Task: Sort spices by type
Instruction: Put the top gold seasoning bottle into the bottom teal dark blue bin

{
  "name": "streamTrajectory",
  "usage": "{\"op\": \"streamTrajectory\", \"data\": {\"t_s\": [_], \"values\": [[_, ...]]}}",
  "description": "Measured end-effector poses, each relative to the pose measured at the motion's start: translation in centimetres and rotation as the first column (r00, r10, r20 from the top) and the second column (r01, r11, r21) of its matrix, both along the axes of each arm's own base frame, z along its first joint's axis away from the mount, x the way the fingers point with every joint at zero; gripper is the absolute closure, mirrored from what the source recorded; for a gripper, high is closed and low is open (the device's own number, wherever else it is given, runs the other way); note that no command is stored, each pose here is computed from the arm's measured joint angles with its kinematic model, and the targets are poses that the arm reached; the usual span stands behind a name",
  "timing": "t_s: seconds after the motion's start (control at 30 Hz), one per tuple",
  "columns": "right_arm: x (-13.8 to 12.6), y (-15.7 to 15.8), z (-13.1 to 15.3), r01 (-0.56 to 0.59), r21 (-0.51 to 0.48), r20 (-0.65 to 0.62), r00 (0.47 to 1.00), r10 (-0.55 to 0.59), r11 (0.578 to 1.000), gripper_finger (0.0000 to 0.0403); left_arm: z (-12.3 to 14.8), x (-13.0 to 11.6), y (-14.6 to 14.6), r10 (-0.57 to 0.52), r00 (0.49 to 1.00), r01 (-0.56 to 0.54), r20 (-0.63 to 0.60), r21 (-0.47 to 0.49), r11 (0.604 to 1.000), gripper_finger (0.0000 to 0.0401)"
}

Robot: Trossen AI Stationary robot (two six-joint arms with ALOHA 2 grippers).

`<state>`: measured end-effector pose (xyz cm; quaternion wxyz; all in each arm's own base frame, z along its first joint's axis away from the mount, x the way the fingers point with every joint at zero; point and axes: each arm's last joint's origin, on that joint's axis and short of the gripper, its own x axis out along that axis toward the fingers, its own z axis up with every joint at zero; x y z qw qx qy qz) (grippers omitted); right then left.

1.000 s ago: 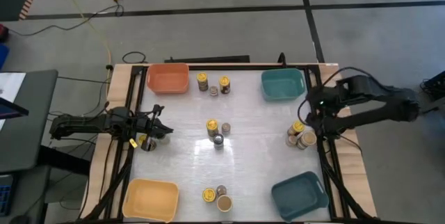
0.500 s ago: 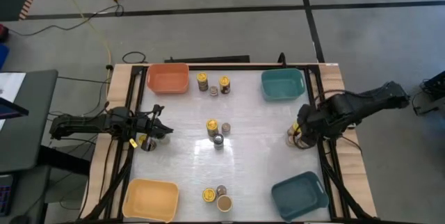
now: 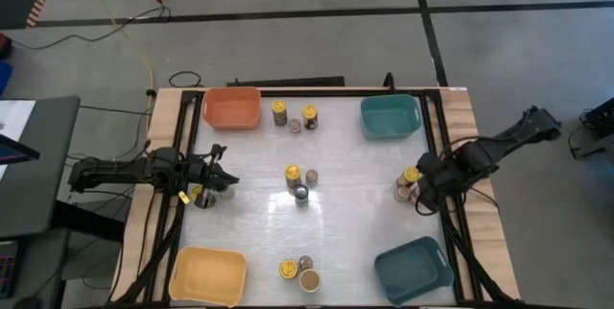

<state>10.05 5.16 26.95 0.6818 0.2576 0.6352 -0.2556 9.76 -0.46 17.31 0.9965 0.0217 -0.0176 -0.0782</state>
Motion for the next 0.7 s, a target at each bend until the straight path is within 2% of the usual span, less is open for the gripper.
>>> {"op": "streamTrajectory", "data": {"t_s": [0.2,0.4,0.7], "values": [[0.7,0.5,-1.1,-0.001,0.03,0.054,0.999,-0.001,1.0,0.0042,0.0,0.0,0.0,0.0,1.0,0.0,0.0,0.0,1.0,0.0401],[0.6,0.5,-2.1,0.02,-0.002,-0.004,1.0,-0.02,1.0,0.0042,0.0,0.0,0.0,0.0,1.0,0.0,0.0,0.0,1.0,0.0401],[0.7,0.5,-2.3,0.043,0.0,-0.006,0.999,-0.043,0.999,0.0042,0.0,0.0,0.0,0.0,1.0,0.0,0.0,0.0,1.0,0.0401]]}}
